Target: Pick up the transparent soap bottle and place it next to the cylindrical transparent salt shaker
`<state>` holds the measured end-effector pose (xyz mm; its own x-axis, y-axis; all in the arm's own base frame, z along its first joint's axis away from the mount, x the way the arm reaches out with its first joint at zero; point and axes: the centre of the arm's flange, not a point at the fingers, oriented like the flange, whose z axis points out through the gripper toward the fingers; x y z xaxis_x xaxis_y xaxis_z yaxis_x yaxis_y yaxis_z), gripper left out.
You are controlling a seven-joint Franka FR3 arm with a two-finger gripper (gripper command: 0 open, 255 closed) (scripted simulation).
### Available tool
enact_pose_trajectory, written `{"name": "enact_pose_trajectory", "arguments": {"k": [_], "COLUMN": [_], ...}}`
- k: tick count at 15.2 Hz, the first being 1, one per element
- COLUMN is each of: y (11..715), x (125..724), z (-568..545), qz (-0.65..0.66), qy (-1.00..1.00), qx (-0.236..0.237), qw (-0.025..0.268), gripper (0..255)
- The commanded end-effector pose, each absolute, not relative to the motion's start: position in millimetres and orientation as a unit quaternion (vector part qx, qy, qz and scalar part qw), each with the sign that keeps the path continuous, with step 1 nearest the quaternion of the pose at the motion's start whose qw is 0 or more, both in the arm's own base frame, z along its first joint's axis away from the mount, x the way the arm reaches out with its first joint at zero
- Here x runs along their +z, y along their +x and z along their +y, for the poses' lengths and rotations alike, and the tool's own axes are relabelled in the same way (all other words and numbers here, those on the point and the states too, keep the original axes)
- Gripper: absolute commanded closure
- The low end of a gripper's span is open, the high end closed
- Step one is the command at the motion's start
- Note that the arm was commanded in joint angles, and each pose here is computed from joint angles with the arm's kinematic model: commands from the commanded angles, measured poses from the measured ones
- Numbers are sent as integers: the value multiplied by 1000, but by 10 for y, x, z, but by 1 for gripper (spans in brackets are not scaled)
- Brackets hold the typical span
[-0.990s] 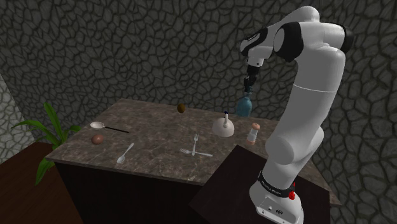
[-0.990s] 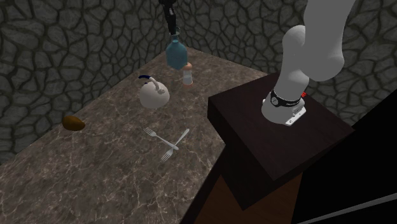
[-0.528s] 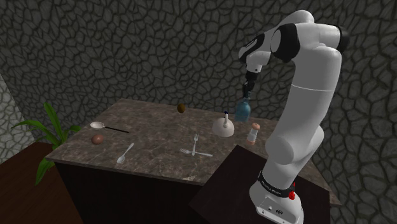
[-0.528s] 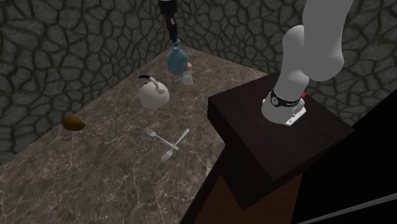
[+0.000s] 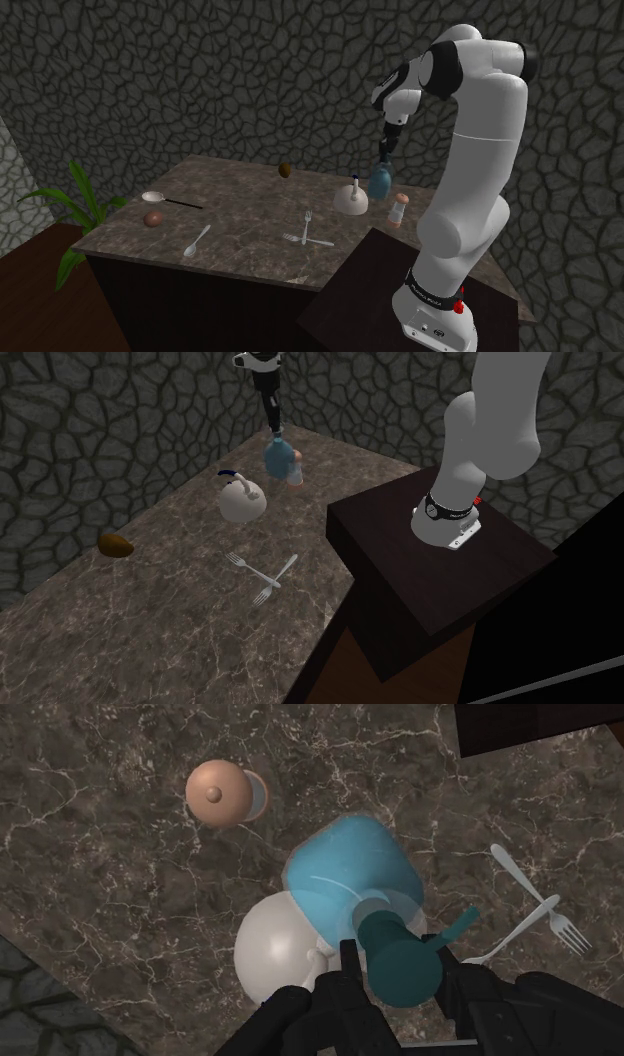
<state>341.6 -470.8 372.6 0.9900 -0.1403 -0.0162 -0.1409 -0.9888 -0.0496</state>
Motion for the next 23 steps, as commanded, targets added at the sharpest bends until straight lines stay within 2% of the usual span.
{"name": "enact_pose_trajectory", "arguments": {"k": [1, 23], "y": [3420, 3420], "x": [3629, 2468], "z": [-4713, -4713], "qz": [70, 70], "qy": [-997, -997], "qx": [6, 6], "qw": [25, 25], "gripper": [255, 255]}}
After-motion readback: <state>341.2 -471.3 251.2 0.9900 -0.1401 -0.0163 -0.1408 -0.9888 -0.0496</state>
